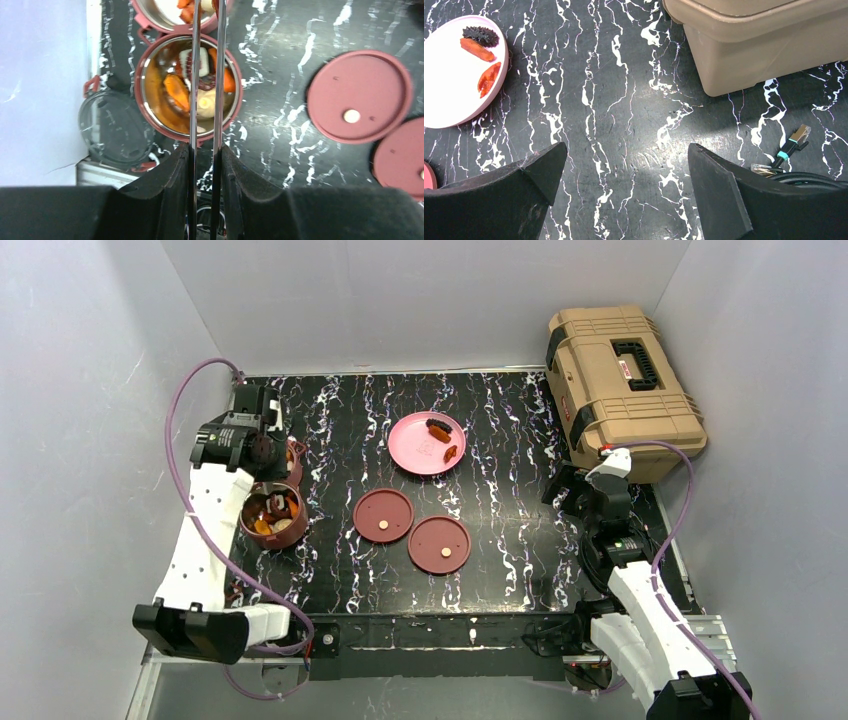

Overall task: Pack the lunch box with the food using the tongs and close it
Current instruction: Place the fake food in the packing box.

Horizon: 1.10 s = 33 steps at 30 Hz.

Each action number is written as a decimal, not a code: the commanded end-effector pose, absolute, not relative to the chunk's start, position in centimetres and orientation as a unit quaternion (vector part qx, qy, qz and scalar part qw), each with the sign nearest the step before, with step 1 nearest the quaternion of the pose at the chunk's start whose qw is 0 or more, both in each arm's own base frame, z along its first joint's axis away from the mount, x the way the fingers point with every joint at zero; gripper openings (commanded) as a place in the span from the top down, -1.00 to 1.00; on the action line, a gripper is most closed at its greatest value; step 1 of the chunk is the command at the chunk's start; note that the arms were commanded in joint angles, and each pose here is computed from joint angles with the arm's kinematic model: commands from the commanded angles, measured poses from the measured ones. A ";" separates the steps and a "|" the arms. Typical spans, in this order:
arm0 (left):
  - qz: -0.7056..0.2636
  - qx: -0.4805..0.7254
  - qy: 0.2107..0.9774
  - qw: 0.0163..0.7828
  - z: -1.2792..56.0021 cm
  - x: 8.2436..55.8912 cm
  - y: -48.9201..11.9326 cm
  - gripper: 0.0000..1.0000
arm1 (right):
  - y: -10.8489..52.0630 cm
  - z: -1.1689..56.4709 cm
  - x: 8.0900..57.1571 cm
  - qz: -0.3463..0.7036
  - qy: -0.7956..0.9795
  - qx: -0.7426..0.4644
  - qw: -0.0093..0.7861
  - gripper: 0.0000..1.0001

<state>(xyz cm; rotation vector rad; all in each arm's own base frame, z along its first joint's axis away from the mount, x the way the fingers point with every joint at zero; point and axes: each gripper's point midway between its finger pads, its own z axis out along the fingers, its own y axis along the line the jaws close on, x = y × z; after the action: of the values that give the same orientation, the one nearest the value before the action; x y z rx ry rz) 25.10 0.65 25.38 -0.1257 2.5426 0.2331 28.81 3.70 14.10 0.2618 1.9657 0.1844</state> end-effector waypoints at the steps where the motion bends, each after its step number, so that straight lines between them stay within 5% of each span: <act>1: 0.193 -0.066 0.943 0.263 24.9 25.0 4.4 0.95 | 3.5 14.9 29.4 0.077 0.819 0.115 0.557 -1.00; 16: 0.190 -0.083 0.948 0.243 21.9 29.3 5.7 0.87 | 3.4 14.9 29.5 0.073 0.819 0.115 0.557 -1.00; 33: 0.161 -0.085 0.956 0.230 20.9 30.0 4.9 0.36 | 3.7 14.4 29.6 0.078 0.823 0.114 0.551 -1.00</act>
<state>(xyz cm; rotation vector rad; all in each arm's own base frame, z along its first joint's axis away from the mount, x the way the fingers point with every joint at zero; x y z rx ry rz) 29.97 4.96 19.48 -0.2116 2.6764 0.4666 28.92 3.72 13.29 0.2624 1.9947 0.1770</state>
